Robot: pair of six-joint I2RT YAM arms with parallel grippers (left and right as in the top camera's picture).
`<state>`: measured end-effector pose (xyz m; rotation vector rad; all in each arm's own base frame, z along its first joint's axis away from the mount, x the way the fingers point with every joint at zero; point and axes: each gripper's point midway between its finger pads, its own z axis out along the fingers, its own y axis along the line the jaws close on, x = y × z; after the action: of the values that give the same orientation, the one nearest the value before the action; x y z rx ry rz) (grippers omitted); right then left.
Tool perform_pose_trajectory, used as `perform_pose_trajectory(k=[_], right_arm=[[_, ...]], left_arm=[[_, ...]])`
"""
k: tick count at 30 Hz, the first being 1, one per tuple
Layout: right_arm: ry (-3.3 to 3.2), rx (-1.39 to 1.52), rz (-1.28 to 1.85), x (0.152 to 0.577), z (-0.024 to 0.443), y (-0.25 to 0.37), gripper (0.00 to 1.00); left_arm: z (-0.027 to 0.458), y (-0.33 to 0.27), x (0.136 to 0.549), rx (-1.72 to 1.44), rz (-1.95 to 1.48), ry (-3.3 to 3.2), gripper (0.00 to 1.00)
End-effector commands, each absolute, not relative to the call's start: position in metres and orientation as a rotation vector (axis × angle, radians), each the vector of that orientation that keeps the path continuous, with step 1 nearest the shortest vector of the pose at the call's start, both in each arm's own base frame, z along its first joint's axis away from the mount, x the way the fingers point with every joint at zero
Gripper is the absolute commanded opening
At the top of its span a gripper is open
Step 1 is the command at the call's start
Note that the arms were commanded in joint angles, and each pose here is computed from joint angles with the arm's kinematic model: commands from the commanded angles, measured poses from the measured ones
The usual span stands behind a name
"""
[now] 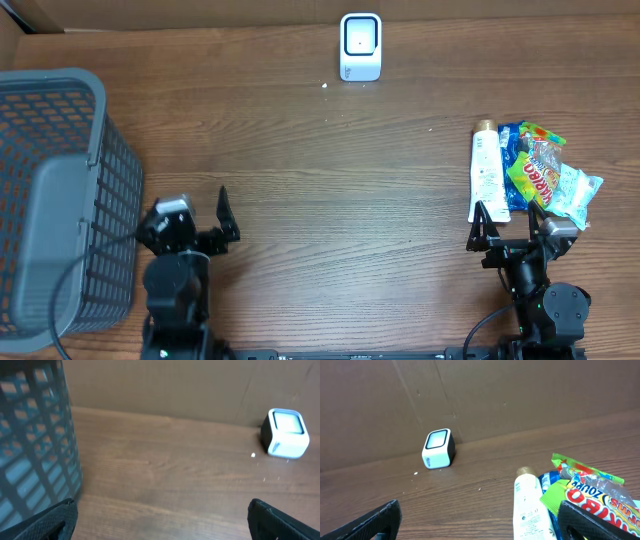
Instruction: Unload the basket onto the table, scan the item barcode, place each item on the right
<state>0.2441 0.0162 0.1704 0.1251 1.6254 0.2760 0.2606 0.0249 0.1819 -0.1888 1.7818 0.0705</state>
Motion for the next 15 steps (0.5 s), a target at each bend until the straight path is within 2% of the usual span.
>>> perform_pose_trajectory(k=[1,4,7,10,15], right_arm=[[1.616,0.116,0.287,0.244,0.171,0.019,1.00],[1.616,0.116,0.287,0.244,0.171,0.019,1.00],[1.616,0.116,0.287,0.244,0.171,0.019,1.00],[1.616,0.116,0.287,0.244,0.171,0.019,1.00],[1.616,0.116,0.287,0.244,0.171,0.019,1.00]], left_arm=[[0.164,0.026,0.254,-0.134,0.115,1.769,1.00],[0.151,0.025,0.249,-0.120,0.122,1.749,1.00],[0.145,0.014,0.248,0.020,0.141,1.725,0.99],[0.148,0.003,0.247,0.153,0.165,1.687,1.00],[0.156,0.005,0.245,0.154,0.187,1.649,0.99]])
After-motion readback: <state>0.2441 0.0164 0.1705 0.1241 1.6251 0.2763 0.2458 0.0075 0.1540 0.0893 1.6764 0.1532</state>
